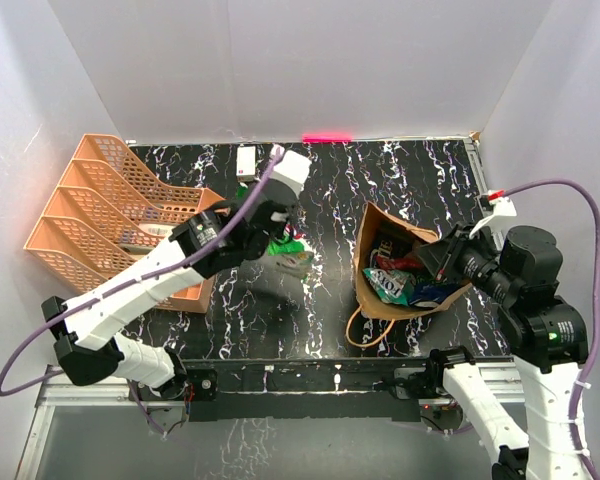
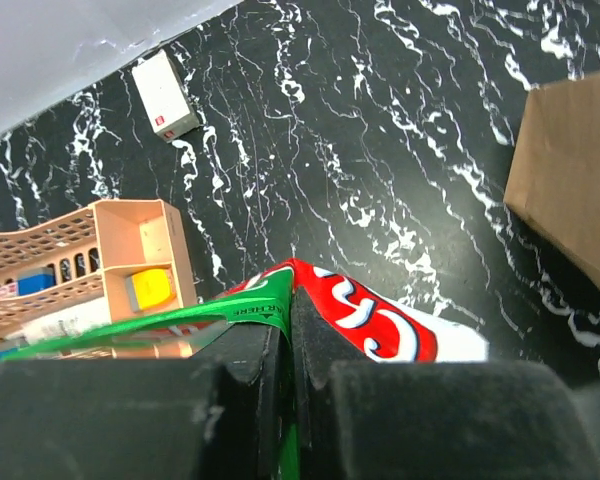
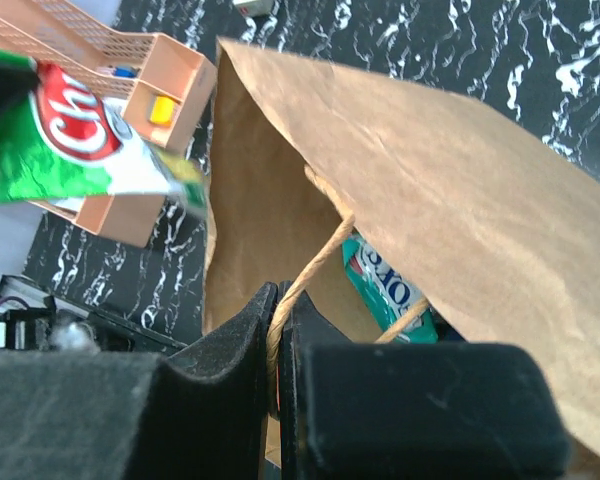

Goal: Take the snacks out of the paper bag
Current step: Place the snack at the center of the board.

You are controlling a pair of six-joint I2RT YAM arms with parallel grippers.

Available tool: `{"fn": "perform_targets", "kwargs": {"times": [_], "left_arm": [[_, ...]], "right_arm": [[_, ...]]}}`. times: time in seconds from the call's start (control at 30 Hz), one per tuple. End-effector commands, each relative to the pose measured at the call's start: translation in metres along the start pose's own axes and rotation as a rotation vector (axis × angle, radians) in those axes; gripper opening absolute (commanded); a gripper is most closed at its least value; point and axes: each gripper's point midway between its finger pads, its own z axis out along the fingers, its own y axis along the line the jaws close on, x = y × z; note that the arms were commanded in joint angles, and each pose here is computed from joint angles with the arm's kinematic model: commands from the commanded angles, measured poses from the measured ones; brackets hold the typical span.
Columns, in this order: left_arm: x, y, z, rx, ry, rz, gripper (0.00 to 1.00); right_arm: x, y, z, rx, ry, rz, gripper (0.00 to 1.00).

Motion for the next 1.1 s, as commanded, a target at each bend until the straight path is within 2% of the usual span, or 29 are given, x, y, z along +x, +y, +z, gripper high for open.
{"fn": "perform_targets", "kwargs": {"times": [0.0, 0.2, 0.4, 0.5, 0.6, 0.83, 0.9, 0.97, 1.07], "left_arm": [[-0.03, 0.005, 0.013, 0.081, -0.096, -0.188, 0.0], [-0.05, -0.001, 0.036, 0.151, -0.115, -0.337, 0.0], [-0.079, -0.001, 0.059, 0.139, -0.192, -0.386, 0.0], [-0.087, 0.001, 0.084, 0.137, -0.168, -0.415, 0.0], [-0.103, -0.002, 0.107, 0.154, -0.201, -0.442, 0.0], [-0.139, -0.021, 0.185, 0.259, -0.236, -0.461, 0.0], [-0.151, -0.03, 0.207, 0.342, -0.254, -0.43, 0.0], [-0.17, -0.019, 0.219, 0.357, -0.285, -0.451, 0.0], [-0.157, 0.004, 0.237, 0.364, -0.257, -0.525, 0.0]], "right_arm": [[0.0, -0.005, 0.002, 0.014, -0.051, 0.002, 0.08], [-0.01, -0.008, -0.005, 0.034, -0.161, 0.012, 0.08], [-0.008, -0.003, 0.0, -0.006, -0.15, 0.028, 0.08], [-0.011, 0.003, 0.0, -0.032, -0.137, 0.02, 0.08], [-0.02, 0.011, -0.006, -0.05, -0.15, 0.006, 0.08], [-0.036, 0.017, -0.02, -0.038, -0.188, -0.01, 0.08], [-0.04, 0.019, -0.025, -0.033, -0.2, -0.009, 0.08], [-0.042, 0.02, -0.027, -0.03, -0.211, -0.001, 0.08], [-0.043, 0.021, -0.03, -0.029, -0.216, 0.01, 0.08]]}}
